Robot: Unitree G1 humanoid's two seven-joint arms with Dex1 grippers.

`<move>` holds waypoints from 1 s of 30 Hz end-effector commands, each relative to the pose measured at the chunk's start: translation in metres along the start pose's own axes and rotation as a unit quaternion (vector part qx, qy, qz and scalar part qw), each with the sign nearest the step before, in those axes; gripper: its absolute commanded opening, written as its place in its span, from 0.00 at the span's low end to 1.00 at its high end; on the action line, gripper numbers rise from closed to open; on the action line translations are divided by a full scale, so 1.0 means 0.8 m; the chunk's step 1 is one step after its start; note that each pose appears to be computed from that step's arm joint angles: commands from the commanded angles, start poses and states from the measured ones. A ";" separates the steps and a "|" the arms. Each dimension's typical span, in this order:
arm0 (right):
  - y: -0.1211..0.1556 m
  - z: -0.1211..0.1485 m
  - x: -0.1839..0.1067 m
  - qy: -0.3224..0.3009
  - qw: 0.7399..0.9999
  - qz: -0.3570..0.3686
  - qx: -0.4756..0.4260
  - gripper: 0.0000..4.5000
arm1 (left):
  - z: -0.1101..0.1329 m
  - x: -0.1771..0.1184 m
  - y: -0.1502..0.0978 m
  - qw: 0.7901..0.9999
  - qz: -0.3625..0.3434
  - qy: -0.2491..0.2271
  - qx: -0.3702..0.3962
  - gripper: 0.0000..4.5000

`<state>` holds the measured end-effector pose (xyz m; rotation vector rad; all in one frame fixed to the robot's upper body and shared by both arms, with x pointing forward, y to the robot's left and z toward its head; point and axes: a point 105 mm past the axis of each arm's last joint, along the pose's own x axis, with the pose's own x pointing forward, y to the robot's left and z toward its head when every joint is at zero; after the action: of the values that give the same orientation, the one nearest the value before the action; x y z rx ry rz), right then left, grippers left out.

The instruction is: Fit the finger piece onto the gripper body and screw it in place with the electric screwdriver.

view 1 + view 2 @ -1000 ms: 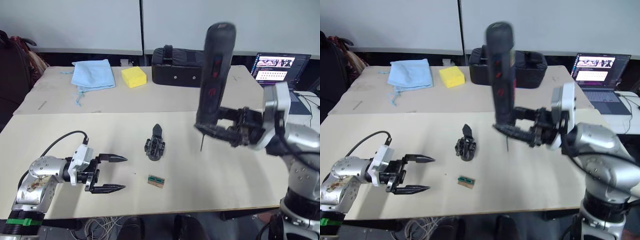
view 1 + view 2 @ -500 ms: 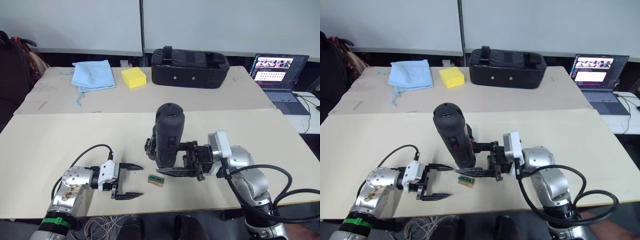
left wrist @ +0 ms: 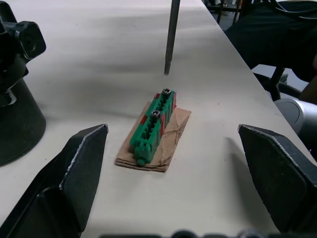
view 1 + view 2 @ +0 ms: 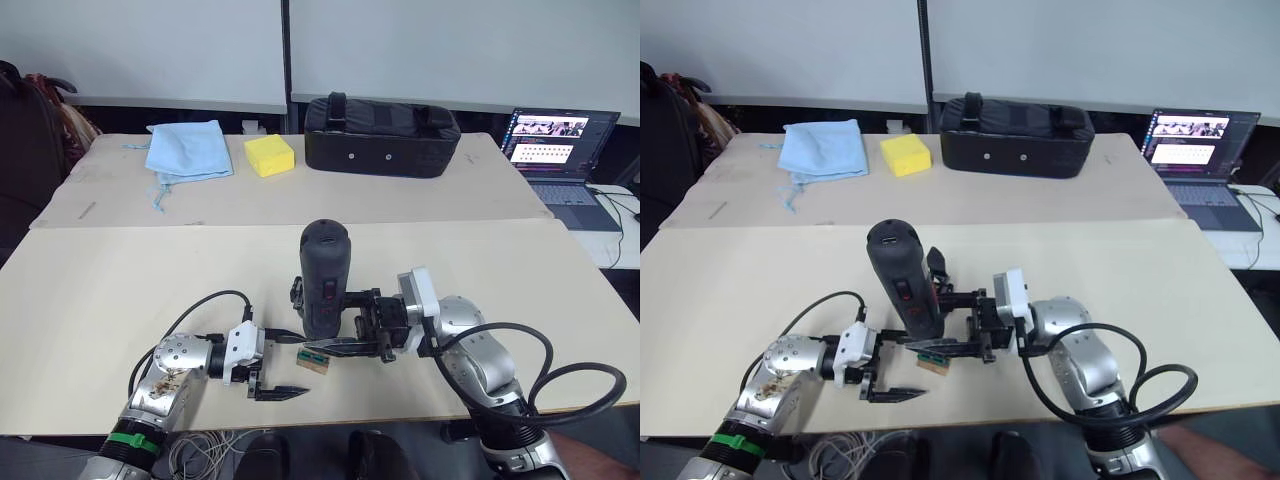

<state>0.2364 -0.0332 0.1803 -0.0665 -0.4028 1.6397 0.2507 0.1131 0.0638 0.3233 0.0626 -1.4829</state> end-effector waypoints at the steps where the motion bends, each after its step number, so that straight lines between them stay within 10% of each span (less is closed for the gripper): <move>1: -0.001 0.016 0.003 -0.012 0.999 0.009 -0.036 0.43 | 0.002 0.005 -0.002 1.000 -0.008 -0.006 -0.004 1.00; 30: -0.001 0.004 -0.001 0.007 1.000 0.003 -0.023 0.43 | -0.012 0.007 -0.011 1.000 -0.018 0.006 -0.014 1.00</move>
<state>0.2407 -0.0356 0.1720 -0.0917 -0.3542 1.6287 0.2505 0.1127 0.0622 0.3297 0.0584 -1.4954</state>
